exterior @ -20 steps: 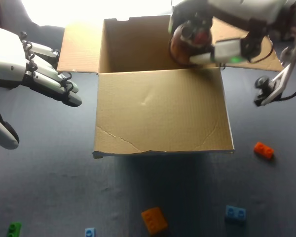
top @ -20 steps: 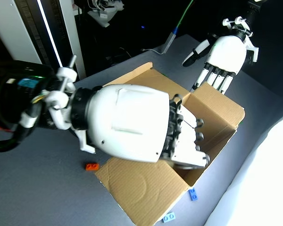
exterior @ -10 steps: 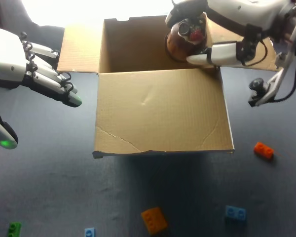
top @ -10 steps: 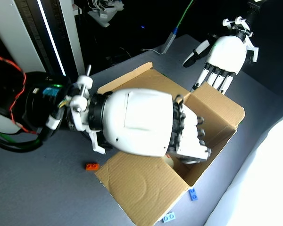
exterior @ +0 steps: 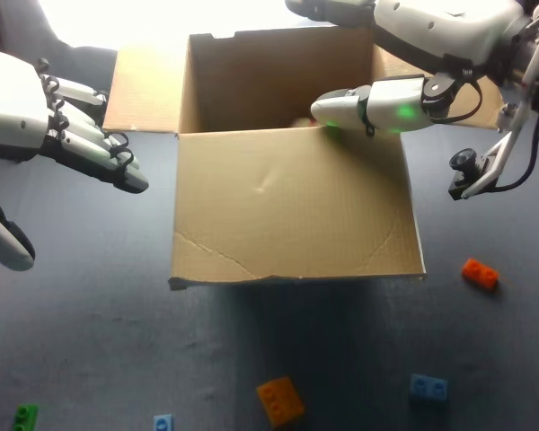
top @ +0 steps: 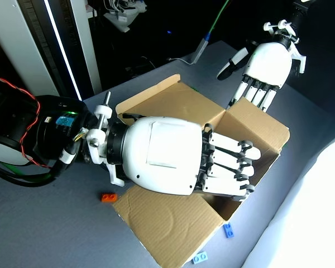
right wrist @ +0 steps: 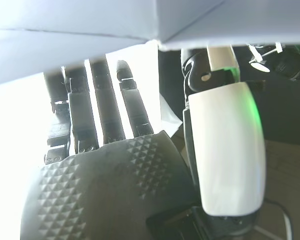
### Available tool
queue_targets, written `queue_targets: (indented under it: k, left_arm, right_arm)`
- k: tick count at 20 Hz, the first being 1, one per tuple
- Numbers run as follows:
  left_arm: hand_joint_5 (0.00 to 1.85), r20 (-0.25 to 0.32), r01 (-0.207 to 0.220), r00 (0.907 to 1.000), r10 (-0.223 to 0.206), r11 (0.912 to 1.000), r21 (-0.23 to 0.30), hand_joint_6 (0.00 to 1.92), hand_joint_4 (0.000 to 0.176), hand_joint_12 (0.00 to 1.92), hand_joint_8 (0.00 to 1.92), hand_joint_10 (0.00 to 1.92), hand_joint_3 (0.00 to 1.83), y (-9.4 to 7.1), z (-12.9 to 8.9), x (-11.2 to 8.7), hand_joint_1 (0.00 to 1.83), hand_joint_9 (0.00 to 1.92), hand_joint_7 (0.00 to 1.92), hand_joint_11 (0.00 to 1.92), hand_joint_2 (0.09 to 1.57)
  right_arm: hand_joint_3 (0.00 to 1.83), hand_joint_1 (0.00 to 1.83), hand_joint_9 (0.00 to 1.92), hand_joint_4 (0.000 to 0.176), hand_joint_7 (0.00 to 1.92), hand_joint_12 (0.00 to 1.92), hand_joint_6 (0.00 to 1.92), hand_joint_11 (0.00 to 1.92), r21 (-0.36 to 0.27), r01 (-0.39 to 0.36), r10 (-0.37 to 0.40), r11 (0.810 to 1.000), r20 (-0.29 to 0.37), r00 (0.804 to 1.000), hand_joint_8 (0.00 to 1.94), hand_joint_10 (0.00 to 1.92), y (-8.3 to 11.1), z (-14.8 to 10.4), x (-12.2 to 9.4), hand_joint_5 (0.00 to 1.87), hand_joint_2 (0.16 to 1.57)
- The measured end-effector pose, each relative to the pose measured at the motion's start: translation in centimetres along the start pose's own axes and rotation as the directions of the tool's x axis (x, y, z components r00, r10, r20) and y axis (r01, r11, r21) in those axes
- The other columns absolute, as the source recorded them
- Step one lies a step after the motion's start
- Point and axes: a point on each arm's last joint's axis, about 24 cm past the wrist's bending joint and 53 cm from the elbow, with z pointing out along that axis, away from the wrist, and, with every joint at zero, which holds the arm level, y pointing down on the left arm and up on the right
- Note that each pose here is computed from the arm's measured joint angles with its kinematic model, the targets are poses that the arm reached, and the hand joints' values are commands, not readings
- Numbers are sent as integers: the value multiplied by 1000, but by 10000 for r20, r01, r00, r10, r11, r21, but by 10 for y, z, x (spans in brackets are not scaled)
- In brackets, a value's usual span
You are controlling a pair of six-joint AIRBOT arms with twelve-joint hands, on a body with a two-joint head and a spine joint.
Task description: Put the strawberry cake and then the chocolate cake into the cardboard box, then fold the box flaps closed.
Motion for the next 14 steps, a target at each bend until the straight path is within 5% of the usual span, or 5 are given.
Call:
queue_targets:
  k: [5, 9, 13, 14]
  left_arm:
    - [260, 788, -182, 9967, 175, 9998, 83, 4, 73, 1246, 3, 6, 0, -6, -5, -30, 331, 377, 298, 0, 1002]
    - [260, 1468, -405, 9884, 384, 9991, 113, 4, 73, 1248, 2, 6, 0, -11, -11, -57, 331, 377, 298, 0, 1002]
    - [255, 1947, -703, 9786, 660, 9974, 151, 2, 69, 1269, 1, 7, 3, -20, -13, -78, 346, 383, 296, 0, 1013]
    - [236, 2003, -733, 9774, 672, 9970, 230, 1, 61, 1267, 2, 2, 26, -24, -12, -80, 236, 370, 299, 0, 1067]
  right_arm:
    - [0, 541, 159, 0, 140, 584, 3, 0, 66, 134, -135, 9999, 197, 9997, 1, 17, 0, -19, -18, 87, 1002]
    - [0, 541, 159, 0, 140, 581, 3, 0, 287, 459, -484, 9985, 928, 9945, 1, 15, -12, -43, -58, 88, 1001]
    - [0, 500, 113, 0, 105, 460, 0, 0, 1955, -889, 633, 9767, 1333, 9891, 0, 1, -60, -81, -79, 61, 972]
    - [14, 163, 196, 0, 187, 608, 21, 0, 2404, -908, 637, 9664, 1182, 9909, 16, 25, -74, -91, -78, 140, 1034]
